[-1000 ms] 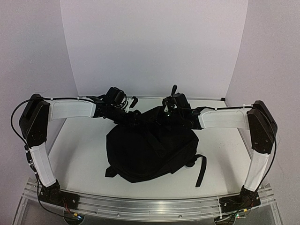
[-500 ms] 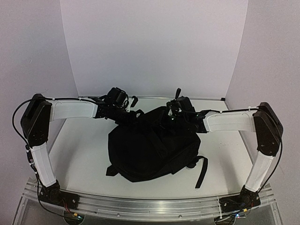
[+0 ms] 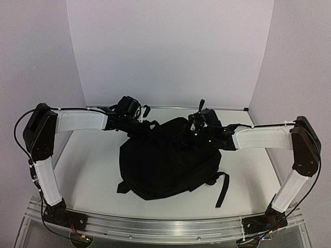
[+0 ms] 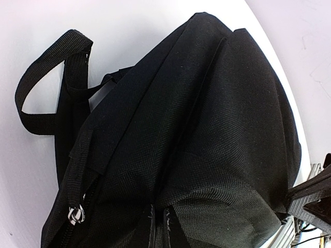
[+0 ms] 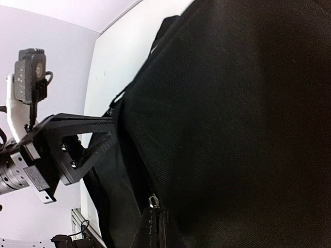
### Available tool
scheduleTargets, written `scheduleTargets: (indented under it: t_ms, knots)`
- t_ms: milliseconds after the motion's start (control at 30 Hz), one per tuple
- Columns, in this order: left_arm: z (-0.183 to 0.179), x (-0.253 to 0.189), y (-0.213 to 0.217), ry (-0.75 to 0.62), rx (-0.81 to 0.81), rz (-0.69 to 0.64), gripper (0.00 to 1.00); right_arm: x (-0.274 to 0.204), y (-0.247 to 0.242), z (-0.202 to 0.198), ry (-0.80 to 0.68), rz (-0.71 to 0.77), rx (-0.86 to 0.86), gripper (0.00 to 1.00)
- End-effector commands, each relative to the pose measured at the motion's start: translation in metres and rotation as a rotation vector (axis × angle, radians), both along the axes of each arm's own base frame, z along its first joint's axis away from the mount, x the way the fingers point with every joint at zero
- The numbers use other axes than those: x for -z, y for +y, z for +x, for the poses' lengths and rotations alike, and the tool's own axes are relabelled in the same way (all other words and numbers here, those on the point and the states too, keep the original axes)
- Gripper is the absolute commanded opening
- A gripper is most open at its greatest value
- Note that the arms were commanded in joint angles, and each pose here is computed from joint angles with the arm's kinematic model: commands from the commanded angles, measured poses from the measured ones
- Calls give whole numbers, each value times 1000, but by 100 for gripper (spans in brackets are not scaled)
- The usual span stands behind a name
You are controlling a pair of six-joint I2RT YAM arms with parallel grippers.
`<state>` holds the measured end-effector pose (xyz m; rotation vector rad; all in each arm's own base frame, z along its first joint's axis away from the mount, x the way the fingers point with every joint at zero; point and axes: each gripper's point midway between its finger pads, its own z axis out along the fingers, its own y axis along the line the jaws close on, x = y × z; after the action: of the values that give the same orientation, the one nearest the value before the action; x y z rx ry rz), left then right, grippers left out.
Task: Pack the student bag
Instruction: Zip the student bag at the center of the board.
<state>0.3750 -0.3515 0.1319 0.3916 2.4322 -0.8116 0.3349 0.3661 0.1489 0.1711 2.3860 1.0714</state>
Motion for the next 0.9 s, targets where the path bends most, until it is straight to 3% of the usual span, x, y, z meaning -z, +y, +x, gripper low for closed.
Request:
scheduleTargets:
  t_ms: [0,867]
  knots:
    - [35,-10,20,-64,-121,-5,0,-7,-11,-11,2,-4,15,0]
    - [63,-22,57,-80,-209,-14,0,35,-54,-52,104,-133,11,0]
